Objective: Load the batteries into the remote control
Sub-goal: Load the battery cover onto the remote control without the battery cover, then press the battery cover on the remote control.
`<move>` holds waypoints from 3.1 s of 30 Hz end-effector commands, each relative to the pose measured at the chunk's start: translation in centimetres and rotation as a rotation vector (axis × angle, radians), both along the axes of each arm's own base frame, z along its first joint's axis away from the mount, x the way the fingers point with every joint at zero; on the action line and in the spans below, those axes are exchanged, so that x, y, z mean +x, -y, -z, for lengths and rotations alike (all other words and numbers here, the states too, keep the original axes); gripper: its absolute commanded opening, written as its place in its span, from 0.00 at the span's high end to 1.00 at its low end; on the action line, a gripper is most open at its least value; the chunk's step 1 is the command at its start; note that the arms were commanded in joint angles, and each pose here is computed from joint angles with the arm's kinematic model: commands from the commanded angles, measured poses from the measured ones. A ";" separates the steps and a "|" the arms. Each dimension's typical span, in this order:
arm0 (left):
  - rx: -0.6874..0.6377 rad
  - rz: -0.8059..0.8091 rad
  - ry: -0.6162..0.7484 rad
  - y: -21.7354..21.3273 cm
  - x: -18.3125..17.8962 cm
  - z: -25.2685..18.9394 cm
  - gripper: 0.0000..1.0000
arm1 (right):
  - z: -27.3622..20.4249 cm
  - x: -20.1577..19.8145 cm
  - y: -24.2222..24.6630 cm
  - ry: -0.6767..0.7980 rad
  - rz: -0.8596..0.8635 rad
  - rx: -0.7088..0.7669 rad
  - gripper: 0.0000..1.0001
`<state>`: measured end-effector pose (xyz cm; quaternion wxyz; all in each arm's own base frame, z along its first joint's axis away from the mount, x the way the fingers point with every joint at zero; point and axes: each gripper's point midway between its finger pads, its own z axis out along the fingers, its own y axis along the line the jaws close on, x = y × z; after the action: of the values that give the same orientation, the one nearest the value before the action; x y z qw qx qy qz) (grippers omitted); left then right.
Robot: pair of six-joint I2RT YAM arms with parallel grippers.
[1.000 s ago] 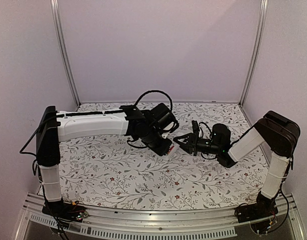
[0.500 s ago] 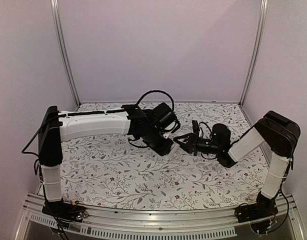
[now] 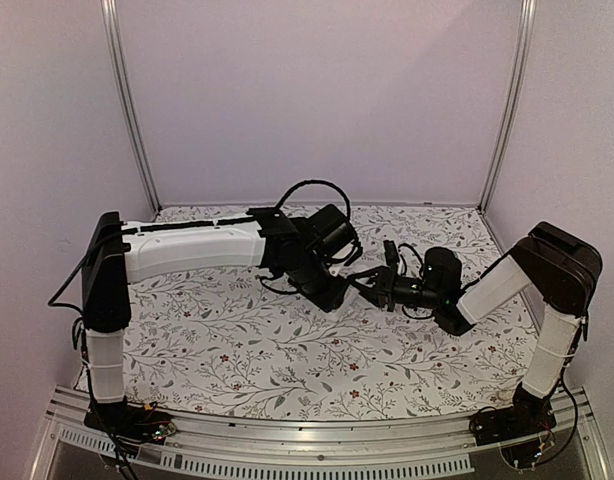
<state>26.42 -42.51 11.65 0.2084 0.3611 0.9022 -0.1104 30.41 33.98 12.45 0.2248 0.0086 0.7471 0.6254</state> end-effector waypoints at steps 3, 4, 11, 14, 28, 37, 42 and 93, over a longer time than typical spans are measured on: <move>0.029 -0.007 -0.010 -0.2 0.4 1.0 0.57 | -3.4 -0.9 -0.6 0.081 -0.035 0.073 0.99; 0.030 -0.008 -0.009 -0.3 0.4 1.0 0.56 | -3.4 -0.9 -0.6 0.080 -0.036 0.076 0.99; 0.034 -0.011 0.011 -0.6 0.6 0.5 0.45 | -3.2 -0.8 -0.7 0.069 -0.038 0.082 0.99; 0.009 -0.001 0.018 -0.3 0.5 -0.3 0.38 | -3.0 -0.8 -0.6 0.062 -0.037 0.080 0.99; -0.211 0.079 0.156 0.2 -0.3 -7.7 0.03 | -2.6 -0.6 -0.6 0.040 -0.042 0.083 0.99; -0.262 0.201 0.402 -4.0 -1.5 -11.8 0.01 | -3.6 -1.4 -1.3 0.038 -0.123 0.110 1.00; -0.269 0.427 0.475 -5.3 -4.5 -11.7 0.13 | -4.6 -2.1 -2.1 0.041 -0.191 0.133 1.00; -0.135 0.888 0.581 -3.6 -10.1 -7.0 0.84 | -6.5 -5.9 -5.7 -0.002 -0.397 0.219 1.00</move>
<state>16.78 -38.20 18.64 0.4081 0.7042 0.5643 -0.1385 24.72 39.15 18.22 0.0914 -0.1007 0.6747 0.7255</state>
